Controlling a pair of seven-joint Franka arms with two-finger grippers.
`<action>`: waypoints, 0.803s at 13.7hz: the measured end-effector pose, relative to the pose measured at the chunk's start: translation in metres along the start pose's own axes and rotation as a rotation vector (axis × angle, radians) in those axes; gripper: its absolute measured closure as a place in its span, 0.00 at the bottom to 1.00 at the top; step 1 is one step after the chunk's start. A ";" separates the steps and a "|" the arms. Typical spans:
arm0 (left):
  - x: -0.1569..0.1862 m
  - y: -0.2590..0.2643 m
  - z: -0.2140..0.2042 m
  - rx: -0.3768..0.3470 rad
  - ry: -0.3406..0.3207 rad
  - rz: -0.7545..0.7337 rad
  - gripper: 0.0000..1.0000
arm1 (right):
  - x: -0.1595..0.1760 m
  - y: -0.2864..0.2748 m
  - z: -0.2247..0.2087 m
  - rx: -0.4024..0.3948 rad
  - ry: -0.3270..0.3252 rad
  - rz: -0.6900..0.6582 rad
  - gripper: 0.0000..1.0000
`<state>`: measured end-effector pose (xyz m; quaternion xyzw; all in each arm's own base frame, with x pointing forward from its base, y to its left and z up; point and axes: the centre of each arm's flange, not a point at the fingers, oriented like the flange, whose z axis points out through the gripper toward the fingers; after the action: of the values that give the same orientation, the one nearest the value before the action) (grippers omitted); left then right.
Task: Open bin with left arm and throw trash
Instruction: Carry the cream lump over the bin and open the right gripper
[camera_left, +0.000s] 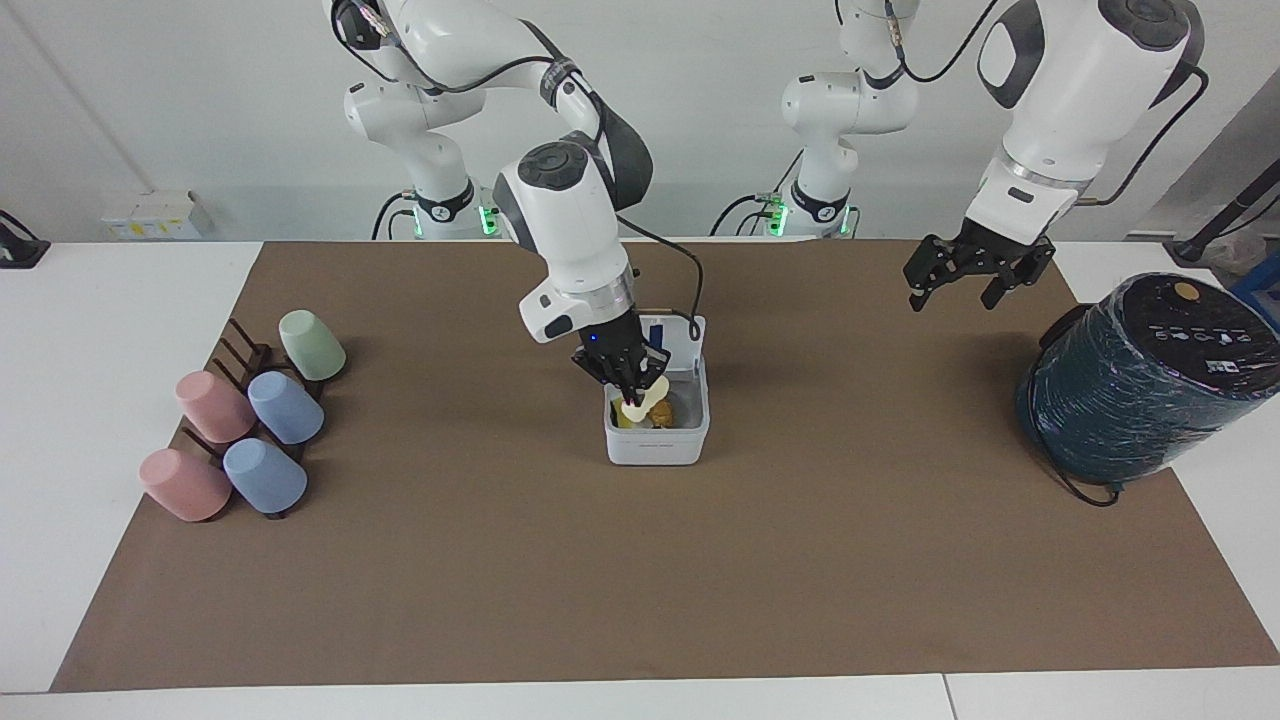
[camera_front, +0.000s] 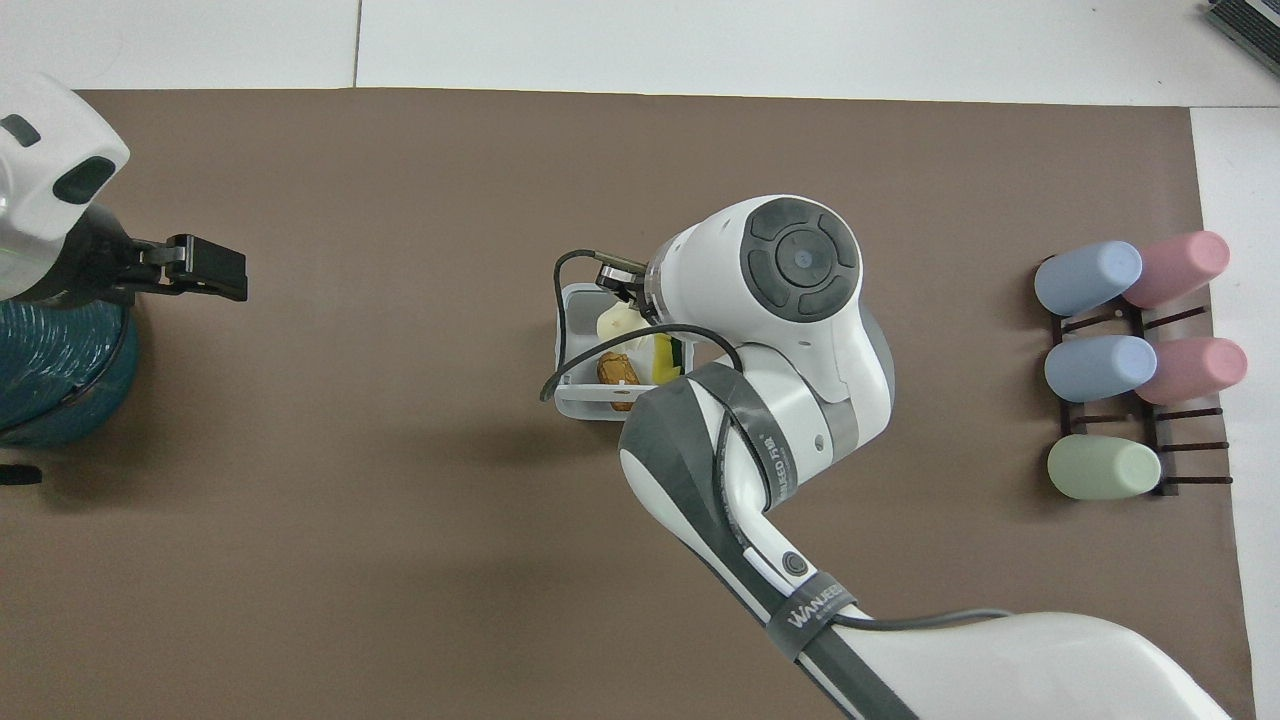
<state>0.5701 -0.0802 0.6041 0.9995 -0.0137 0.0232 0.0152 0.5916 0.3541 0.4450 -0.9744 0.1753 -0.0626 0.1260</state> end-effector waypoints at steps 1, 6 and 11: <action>0.000 0.000 0.000 0.000 0.000 0.000 0.00 | -0.004 -0.002 0.004 -0.005 -0.007 -0.006 0.87; 0.000 0.000 0.000 0.000 0.000 0.000 0.00 | -0.011 -0.003 0.012 -0.030 -0.002 -0.032 0.33; 0.000 0.000 0.000 0.000 0.000 0.000 0.00 | 0.024 0.027 -0.020 -0.074 0.078 -0.022 0.00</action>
<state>0.5700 -0.0803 0.6042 0.9995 -0.0139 0.0234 0.0151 0.6013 0.3165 0.4587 -0.9771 0.1717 -0.0955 0.0821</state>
